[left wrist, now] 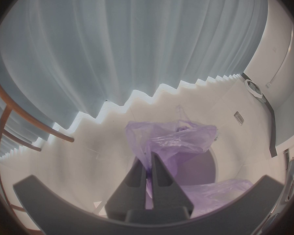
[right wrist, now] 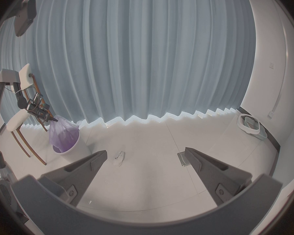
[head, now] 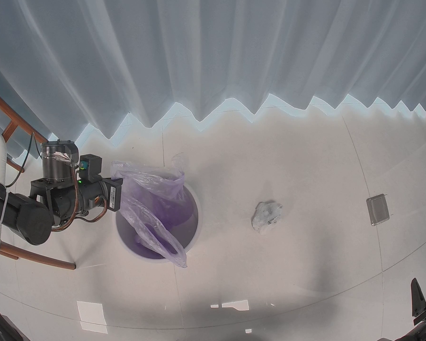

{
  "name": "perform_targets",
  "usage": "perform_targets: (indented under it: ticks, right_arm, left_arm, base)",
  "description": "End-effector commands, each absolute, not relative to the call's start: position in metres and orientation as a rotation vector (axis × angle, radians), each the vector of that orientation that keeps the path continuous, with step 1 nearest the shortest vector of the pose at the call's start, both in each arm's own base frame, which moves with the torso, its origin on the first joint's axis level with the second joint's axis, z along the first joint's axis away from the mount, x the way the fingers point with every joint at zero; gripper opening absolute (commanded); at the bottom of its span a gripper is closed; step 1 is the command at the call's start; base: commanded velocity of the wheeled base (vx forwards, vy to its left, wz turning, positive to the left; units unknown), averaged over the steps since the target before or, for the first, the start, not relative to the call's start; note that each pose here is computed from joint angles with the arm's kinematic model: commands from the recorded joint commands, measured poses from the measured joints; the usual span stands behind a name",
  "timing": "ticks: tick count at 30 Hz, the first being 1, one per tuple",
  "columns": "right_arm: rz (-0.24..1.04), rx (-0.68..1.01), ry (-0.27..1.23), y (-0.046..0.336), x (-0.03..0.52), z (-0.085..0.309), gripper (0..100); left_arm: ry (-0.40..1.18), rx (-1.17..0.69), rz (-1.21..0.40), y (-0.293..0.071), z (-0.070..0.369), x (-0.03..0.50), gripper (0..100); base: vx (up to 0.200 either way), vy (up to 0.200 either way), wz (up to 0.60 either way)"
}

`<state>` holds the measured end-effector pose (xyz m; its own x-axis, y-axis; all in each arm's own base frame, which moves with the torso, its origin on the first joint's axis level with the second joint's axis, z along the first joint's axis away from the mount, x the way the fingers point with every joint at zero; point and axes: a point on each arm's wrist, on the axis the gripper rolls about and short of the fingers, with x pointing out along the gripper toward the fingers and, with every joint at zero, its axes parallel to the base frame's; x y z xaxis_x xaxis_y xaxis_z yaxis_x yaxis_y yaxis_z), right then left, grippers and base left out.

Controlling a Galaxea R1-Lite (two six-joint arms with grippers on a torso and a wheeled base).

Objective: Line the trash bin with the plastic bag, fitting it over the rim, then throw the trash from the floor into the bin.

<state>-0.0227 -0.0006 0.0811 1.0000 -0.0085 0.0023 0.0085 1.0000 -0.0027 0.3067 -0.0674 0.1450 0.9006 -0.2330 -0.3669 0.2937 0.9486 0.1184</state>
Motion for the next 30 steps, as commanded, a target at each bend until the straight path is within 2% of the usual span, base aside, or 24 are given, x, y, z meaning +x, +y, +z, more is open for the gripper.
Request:
perform_targets:
  ticks: [1, 8, 30]
  right_arm:
    - [-0.008, -0.003, 0.012, -0.001, -0.022, 0.076, 100]
    - [-0.014, -0.003, -0.003, 0.0, -0.023, 0.076, 100]
    - [0.009, -0.071, -0.006, 0.0, -0.023, 0.076, 100]
  left_arm:
    - [0.386, 0.186, -0.311, -0.083, 0.135, 0.309, 0]
    - [0.387, 0.191, -0.366, -0.101, 0.132, 0.302, 0]
    - [0.417, 0.208, -0.408, -0.112, 0.122, 0.291, 0]
  base:
    - [0.0, 0.0, 0.0]
    - [0.0, 0.0, 0.0]
    - [0.0, 0.0, 0.0]
